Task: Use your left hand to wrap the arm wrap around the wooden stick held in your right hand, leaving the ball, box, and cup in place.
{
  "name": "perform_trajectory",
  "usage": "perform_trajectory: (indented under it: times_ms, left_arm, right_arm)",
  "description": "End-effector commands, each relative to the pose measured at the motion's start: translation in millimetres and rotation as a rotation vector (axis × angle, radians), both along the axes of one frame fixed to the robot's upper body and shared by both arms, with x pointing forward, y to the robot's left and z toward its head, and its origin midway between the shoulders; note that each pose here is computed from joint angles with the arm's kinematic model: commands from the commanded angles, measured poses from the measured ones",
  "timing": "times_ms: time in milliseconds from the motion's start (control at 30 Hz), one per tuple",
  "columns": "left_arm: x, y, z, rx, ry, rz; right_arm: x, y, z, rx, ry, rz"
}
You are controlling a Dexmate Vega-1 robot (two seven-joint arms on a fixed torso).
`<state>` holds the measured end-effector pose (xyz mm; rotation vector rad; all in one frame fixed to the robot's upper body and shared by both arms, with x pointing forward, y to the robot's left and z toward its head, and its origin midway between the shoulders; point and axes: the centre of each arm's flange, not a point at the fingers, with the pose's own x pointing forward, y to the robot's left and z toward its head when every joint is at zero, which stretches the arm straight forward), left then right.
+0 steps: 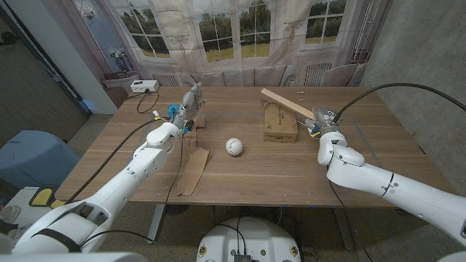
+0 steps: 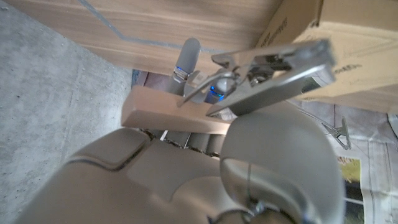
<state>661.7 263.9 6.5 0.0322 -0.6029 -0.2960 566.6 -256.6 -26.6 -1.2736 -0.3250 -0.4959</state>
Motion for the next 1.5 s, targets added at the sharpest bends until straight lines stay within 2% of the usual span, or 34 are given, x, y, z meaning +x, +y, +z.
perform_trajectory:
  times_ms: [33, 200, 500, 600, 900, 1167, 1333, 1500]
  left_arm:
    - [-11.1, -2.3, 5.7, 0.035, -0.025, 0.038]
    - [-20.1, -0.1, 11.7, 0.097, -0.031, 0.118]
    - [-29.0, 5.5, 18.2, 0.205, 0.01, 0.192]
    - [-35.4, 11.8, 22.6, 0.269, 0.035, 0.234]
    - [-51.0, 27.3, 28.3, 0.366, 0.086, 0.323]
    - [-67.3, 38.6, 29.6, 0.42, 0.107, 0.392]
    - [-79.8, 45.3, 36.7, 0.502, 0.123, 0.484]
    - [-85.4, 49.5, 44.6, 0.585, 0.165, 0.552]
  right_arm:
    - [-20.7, -0.6, -0.9, 0.021, -0.222, 0.073]
    - [-25.4, -3.4, -4.3, 0.037, -0.254, 0.089]
    - [-34.7, -5.4, -7.5, 0.054, -0.287, 0.12]
    - [-39.7, -3.6, -8.4, 0.052, -0.312, 0.138]
    - [-47.5, 3.9, -7.2, 0.031, -0.366, 0.196]
    - [-50.6, 6.3, -6.3, 0.014, -0.377, 0.218]
    - [-52.8, 3.6, -8.8, 0.021, -0.375, 0.215]
    - [-55.0, 1.1, -12.6, 0.031, -0.377, 0.217]
